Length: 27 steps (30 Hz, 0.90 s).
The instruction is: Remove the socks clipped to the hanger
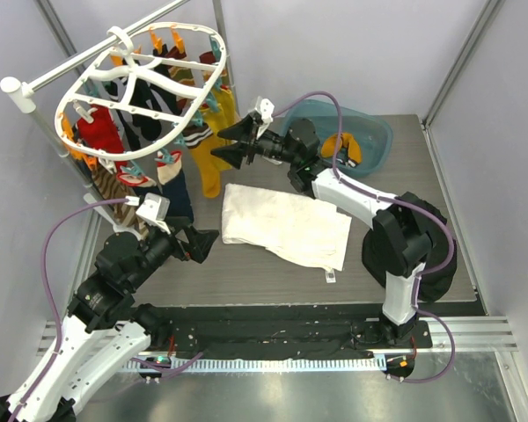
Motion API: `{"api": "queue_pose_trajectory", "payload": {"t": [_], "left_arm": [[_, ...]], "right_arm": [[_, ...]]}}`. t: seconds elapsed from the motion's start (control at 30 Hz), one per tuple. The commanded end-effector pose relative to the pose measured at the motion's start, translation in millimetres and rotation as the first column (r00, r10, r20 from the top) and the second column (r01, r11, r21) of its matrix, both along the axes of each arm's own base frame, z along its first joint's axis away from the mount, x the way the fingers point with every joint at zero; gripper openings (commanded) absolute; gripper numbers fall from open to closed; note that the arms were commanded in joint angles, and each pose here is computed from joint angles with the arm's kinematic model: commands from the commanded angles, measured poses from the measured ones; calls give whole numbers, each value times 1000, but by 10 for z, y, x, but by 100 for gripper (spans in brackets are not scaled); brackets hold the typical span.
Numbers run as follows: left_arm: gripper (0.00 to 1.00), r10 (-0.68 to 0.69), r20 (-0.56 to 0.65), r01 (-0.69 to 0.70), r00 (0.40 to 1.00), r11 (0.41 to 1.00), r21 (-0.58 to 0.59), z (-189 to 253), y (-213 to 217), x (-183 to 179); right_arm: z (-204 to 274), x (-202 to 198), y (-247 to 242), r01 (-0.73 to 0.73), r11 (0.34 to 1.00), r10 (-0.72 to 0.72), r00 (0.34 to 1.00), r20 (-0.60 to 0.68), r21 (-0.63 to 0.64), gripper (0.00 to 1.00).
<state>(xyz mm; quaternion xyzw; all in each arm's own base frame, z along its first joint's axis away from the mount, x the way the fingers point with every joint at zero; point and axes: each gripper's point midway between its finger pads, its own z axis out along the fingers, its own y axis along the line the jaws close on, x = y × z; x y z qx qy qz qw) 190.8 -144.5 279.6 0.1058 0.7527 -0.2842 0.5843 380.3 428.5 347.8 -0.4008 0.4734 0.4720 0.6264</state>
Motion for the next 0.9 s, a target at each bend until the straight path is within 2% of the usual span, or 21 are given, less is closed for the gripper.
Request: {"api": "queue_pose_trajectory", "payload": {"t": [0.0,0.13,0.23,0.33,0.37,0.43,0.47,0.63,0.87], "left_arm": [[100,0,46,1,999,1000,-24,168,8,-5],[100,0,46,1,999,1000,-24,164,7,-3],[100,1,46,0,999,1000,-22,164,10,0],[100,2,50,-1,999,1000,-21,167,14,-1],[100,1,48,0,999,1000,-19,160,11,-1],[100,-1,47,2,999,1000,-17,156,8,0],[100,-2,46,3,999,1000,-17,153,6,-3],[100,19,44,-19,999,1000,-6,135,34,31],[100,49,27,-50,998,999,10,95,73,71]], "right_arm": [[180,72,41,22,1000,-23,995,92,12,64],[107,167,111,33,999,-32,996,87,-9,63],[118,127,113,29,999,-28,996,81,-16,51],[137,83,94,39,999,-38,996,85,-15,36],[128,83,89,42,999,-41,996,81,-17,22],[155,65,70,45,999,-43,996,77,-17,5],[197,23,56,39,999,-38,997,72,-10,1],[386,-169,-10,17,998,-17,1000,1,54,1],[461,-304,18,23,999,-17,991,-130,43,1]]}}
